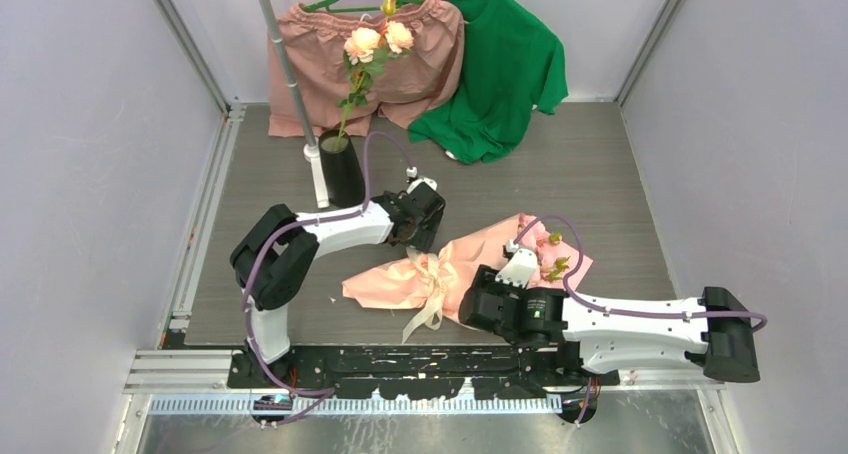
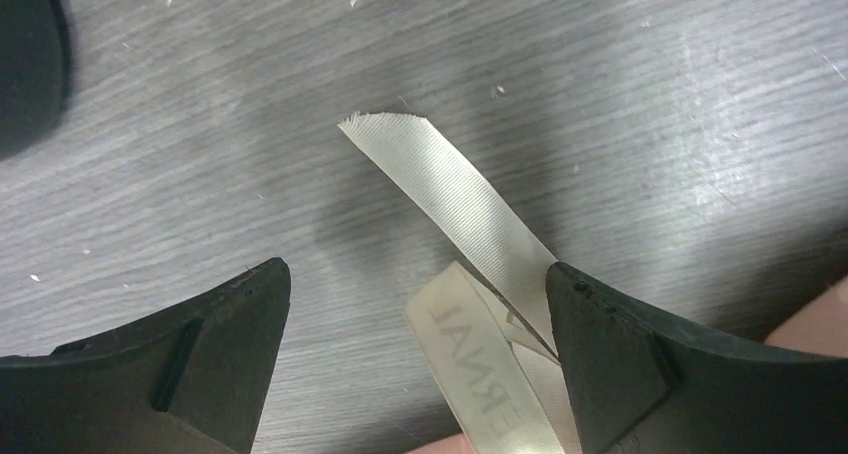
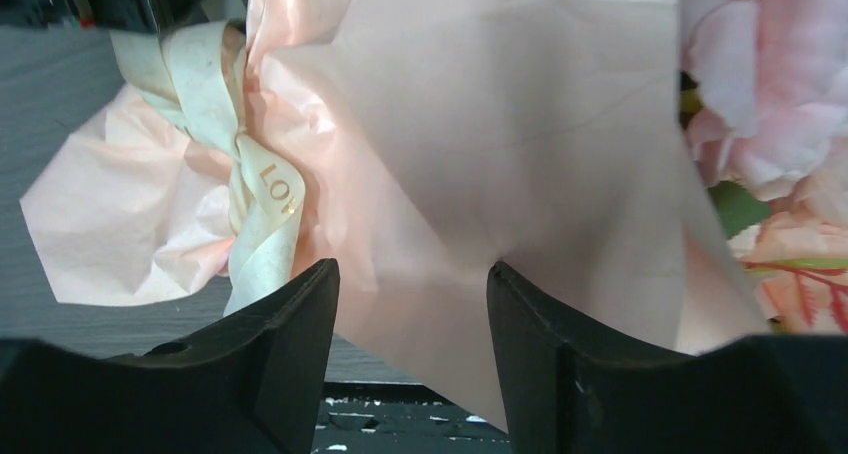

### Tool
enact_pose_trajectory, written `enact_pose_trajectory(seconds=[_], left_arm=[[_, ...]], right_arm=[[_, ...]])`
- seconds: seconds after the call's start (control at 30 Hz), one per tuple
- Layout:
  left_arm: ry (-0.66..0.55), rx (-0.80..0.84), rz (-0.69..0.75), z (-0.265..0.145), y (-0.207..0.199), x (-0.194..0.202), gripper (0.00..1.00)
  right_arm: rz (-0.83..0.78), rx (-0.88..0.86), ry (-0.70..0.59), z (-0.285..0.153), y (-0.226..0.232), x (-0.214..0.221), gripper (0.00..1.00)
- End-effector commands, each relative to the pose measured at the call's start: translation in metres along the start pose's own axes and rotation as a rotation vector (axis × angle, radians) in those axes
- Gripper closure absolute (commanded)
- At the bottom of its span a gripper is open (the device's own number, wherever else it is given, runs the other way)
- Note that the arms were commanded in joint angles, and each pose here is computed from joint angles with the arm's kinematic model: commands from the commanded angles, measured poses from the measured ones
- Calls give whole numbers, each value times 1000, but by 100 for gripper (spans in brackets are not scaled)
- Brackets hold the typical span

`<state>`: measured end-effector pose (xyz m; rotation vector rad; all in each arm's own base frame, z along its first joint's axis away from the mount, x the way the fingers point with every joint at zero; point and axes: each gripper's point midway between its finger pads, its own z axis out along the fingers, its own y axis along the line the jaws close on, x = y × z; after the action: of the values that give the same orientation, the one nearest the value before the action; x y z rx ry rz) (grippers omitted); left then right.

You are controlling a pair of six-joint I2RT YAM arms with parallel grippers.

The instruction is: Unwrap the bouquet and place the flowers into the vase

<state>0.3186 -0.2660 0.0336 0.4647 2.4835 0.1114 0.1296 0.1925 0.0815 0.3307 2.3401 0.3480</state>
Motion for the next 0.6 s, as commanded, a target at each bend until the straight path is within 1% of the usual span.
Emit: enact_pose_trajectory(seconds=[0.0,0.3,0.57], left_arm=[[-9,79,-53,-15,-18,11,1],[40,107,-68,-21,-26,31,1],[62,148,-59,-32,-44,39,1]], right_arm=[[72,54,-133,1,-17,-33,39],[129,132,3,41,-44,-22,39],[118,157,81,81,-35,-30,38]])
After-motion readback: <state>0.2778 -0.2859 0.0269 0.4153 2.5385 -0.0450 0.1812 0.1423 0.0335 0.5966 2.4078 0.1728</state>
